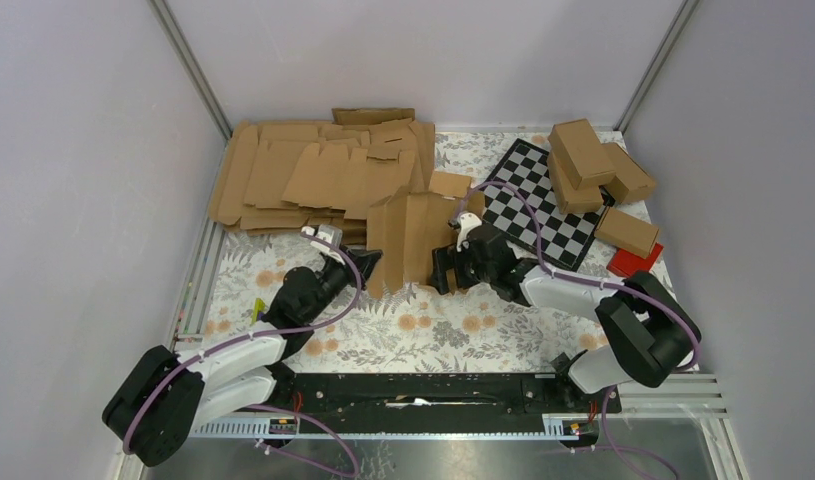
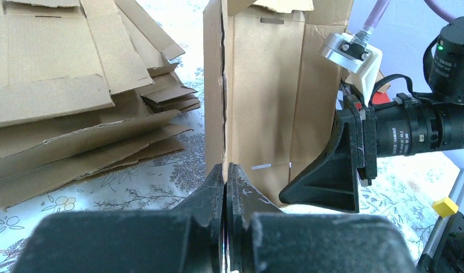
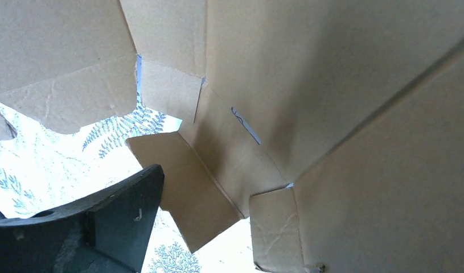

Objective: Fold the paper box

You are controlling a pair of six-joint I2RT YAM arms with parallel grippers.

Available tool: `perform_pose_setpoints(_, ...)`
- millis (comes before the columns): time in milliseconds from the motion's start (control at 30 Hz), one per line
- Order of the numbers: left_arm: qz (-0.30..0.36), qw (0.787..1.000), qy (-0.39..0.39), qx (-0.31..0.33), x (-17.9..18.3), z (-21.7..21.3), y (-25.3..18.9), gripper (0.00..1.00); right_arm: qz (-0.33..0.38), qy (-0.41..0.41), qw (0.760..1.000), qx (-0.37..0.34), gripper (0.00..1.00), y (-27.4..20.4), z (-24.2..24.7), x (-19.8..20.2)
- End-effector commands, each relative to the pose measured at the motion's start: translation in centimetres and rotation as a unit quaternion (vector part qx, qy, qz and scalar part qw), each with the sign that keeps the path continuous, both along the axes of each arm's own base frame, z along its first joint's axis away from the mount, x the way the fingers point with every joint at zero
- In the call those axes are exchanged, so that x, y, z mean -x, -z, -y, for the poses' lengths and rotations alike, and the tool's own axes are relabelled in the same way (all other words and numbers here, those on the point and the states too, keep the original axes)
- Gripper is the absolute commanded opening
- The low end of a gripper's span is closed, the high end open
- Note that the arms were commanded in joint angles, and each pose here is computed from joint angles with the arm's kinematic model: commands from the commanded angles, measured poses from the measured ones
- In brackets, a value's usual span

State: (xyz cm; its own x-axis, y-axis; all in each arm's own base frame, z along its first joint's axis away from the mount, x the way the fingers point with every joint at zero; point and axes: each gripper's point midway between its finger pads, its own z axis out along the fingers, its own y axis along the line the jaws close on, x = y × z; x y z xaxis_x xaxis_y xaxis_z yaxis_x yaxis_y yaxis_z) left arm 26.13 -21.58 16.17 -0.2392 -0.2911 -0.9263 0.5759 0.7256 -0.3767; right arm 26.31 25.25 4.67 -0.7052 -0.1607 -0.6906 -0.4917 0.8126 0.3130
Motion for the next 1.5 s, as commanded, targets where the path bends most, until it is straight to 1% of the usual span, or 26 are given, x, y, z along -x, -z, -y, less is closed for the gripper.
perform_pose_setpoints(0, 0.051, 0.997, -0.016, 0.060, -0.2, -0.3, -3.5, 0.00, 0.040, 0.001, 0.999, 0.026, 1.00, -0.8, -0.4, -0.7)
perform_pose_setpoints(67, 0.046, 0.997, -0.016, 0.059, -0.4, -0.2, -3.1, 0.00, 0.040, -0.001, 0.998, 0.039, 1.00, -0.4, -0.5, -0.6)
perform_pose_setpoints(233, 0.043, 0.998, -0.010, 0.048, -0.6, 0.2, -2.8, 0.00, 0.032, 0.025, 0.995, 0.094, 1.00, 1.3, 0.5, -1.4)
perform_pose_setpoints(433, 0.046, 0.998, 0.003, 0.040, -0.4, 0.6, -2.8, 0.00, 0.031, 0.055, 0.990, 0.127, 1.00, 1.9, 1.5, -2.2)
perform_pose_setpoints(467, 0.046, 0.998, 0.006, 0.038, -0.4, 0.8, -2.8, 0.00, 0.031, 0.057, 0.989, 0.130, 0.98, 2.0, 1.6, -2.3)
perform_pose_setpoints(600, 0.044, 0.998, 0.031, 0.045, 0.1, 1.6, -2.9, 0.00, 0.028, 0.062, 0.989, 0.128, 0.96, 2.0, 1.4, -2.4)
perform_pose_setpoints(733, 0.052, 0.993, 0.080, 0.063, 1.2, 3.0, -3.5, 0.00, 0.026, 0.053, 0.992, 0.115, 0.99, 1.7, 1.0, -2.1)
perform_pose_setpoints(833, 0.053, 0.989, 0.111, 0.078, 2.0, 3.8, -3.8, 0.00, 0.024, 0.041, 0.993, 0.108, 1.00, 1.8, 0.5, -1.9)
perform_pose_setpoints(933, 0.057, 0.988, 0.113, 0.091, 2.2, 3.7, -4.1, 0.00, 0.020, 0.030, 0.994, 0.107, 1.00, 2.0, 0.2, -1.6)
perform_pose_setpoints(1000, 0.053, 0.989, 0.101, 0.093, 2.0, 3.4, -4.1, 0.00, 0.017, 0.018, 0.994, 0.102, 1.00, 1.9, -0.1, -1.2)
perform_pose_setpoints(1133, 0.043, 0.991, 0.094, 0.088, 1.7, 3.4, -3.8, 0.00, 0.025, -0.001, 0.997, 0.077, 1.00, 1.2, -0.8, -0.5)
perform_pose_setpoints(1200, 0.046, 0.991, 0.096, 0.087, 1.7, 3.4, -3.7, 0.00, 0.035, 0.011, 0.996, 0.076, 1.00, 0.8, -0.3, -0.7)
perform_pose_setpoints(1333, 0.036, 0.991, 0.107, 0.066, 1.4, 4.1, -2.8, 0.00, 0.051, 0.047, 0.994, 0.090, 1.00, 0.5, 0.7, -1.6)
perform_pose_setpoints(1467, 0.033, 0.991, 0.119, 0.051, 1.5, 4.8, -2.1, 0.00, 0.058, 0.102, 0.987, 0.110, 0.96, 0.4, 2.1, -2.7)
